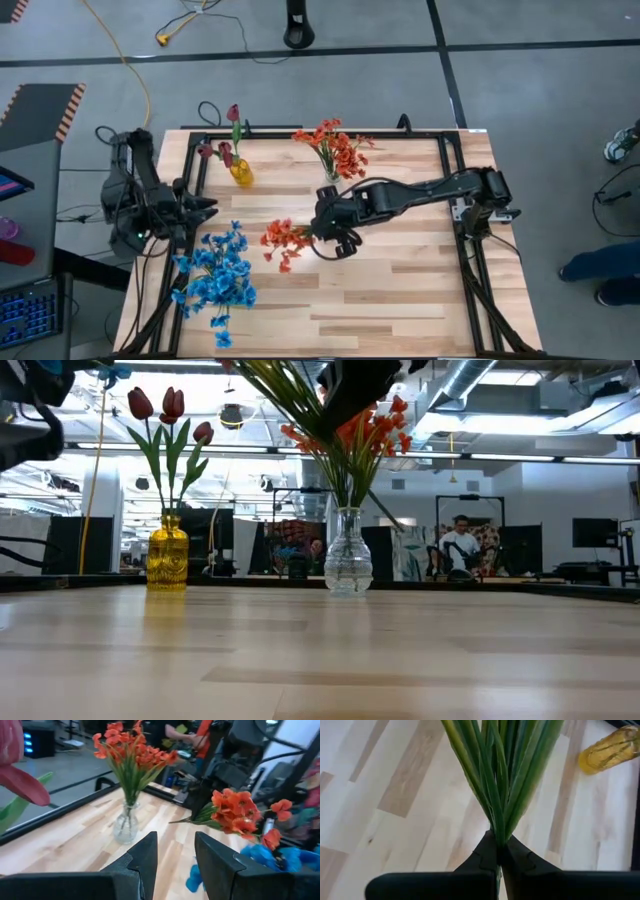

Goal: Sort flowers into vase by color
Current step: Put the orange flowers into the transparent vase

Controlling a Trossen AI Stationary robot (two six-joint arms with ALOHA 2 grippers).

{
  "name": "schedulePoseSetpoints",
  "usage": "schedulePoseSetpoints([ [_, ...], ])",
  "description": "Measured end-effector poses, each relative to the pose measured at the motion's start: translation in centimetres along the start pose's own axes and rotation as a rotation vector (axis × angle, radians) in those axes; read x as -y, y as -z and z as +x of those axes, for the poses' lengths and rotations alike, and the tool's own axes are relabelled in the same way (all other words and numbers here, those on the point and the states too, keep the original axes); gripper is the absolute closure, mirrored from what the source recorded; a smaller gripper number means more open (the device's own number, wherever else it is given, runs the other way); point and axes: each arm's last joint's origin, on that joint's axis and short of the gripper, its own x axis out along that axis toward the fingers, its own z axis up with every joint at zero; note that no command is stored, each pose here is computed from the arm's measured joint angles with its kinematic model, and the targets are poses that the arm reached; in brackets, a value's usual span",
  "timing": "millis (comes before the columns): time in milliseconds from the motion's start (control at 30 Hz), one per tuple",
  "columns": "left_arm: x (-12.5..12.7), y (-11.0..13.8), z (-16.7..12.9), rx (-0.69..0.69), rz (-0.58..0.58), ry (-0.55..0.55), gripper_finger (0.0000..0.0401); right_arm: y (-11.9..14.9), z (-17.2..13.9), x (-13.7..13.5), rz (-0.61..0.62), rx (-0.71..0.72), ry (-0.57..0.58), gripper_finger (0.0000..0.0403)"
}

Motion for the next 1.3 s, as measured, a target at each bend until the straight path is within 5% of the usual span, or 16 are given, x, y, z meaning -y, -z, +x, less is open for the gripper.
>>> schedulePoseSetpoints([
  [433, 1.5, -1.1, 3.1, -0.073, 0.054, -0.129, 0.0283, -0.2, -1.9, 1.9, -0.050, 0.116, -0.023, 0.0368],
  [900, 2.9, -3.6, 6.8, -0.064, 0.242, 0.080, 0.0283, 0.3, -3.7, 3.8, -0.069, 0.194, -0.054, 0.0368],
  [1300, 0.7, -5.1, 9.0, -0.048, 0.389, 0.215, 0.0292, 0.2, -4.3, 5.0, -0.094, 0.271, -0.051, 0.0368],
])
